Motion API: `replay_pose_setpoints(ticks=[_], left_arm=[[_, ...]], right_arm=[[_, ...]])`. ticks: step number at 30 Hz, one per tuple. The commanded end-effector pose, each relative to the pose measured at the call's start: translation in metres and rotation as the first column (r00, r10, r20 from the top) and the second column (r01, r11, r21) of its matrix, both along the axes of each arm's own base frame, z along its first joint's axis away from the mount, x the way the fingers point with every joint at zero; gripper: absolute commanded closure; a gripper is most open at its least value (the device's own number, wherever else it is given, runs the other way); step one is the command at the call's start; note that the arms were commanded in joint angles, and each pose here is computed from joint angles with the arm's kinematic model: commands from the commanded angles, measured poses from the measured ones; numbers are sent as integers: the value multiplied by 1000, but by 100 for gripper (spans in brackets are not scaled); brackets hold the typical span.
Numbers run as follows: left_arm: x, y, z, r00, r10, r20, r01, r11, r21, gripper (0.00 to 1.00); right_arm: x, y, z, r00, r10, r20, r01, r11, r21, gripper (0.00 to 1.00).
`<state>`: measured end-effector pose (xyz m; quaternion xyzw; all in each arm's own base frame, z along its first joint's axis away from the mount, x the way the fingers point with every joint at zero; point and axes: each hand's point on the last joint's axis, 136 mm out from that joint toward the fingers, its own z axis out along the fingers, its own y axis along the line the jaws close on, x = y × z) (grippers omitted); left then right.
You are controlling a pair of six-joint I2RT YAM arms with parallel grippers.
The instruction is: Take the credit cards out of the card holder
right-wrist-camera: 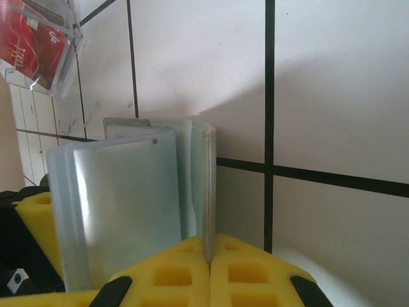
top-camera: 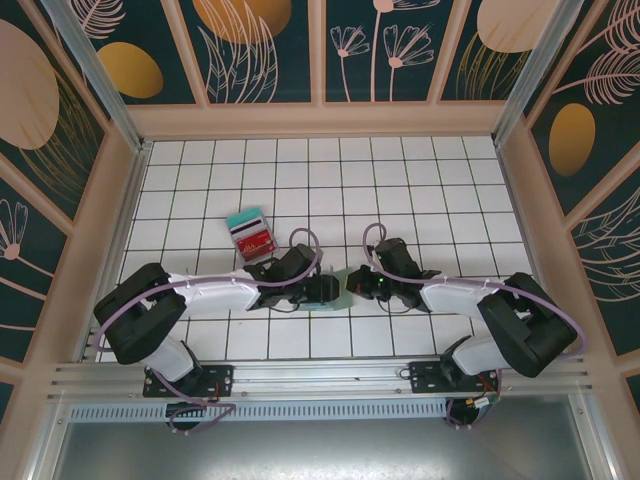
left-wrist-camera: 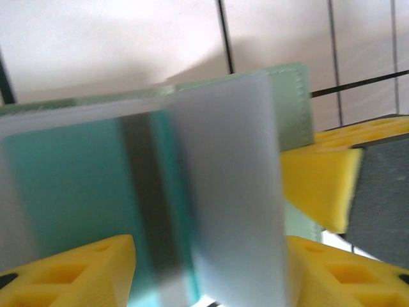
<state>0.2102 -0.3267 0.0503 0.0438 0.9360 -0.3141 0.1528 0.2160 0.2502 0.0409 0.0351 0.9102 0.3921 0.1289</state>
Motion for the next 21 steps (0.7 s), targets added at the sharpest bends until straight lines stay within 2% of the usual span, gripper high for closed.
replay_pose_setpoints(ticks=[1, 4, 8, 12, 15, 21], left_arm=[[7, -13, 19, 998, -36, 45, 37, 999, -29, 33], [6, -22, 27, 996, -69, 52, 72, 996, -61, 33], [2, -38, 33, 990, -134, 42, 138, 984, -116, 47], [6, -36, 29, 992, -121, 44, 125, 989, -84, 56], [14, -20, 31, 995, -60, 80, 62, 998, -31, 61], [22, 18, 21, 995, 42, 90, -46, 998, 41, 68]], right_arm=[[6, 7, 8, 1000, 12, 22, -13, 1000, 24, 100], [7, 6, 7, 1000, 10, 21, -11, 1000, 20, 100], [9, 5, 6, 1000, 4, 18, -4, 1000, 19, 100], [12, 0, 6, 1000, -16, 21, 16, 1000, 2, 100], [15, -7, 10, 999, -35, 40, 36, 999, -16, 87], [26, -27, 23, 995, -68, 79, 73, 995, -62, 72]])
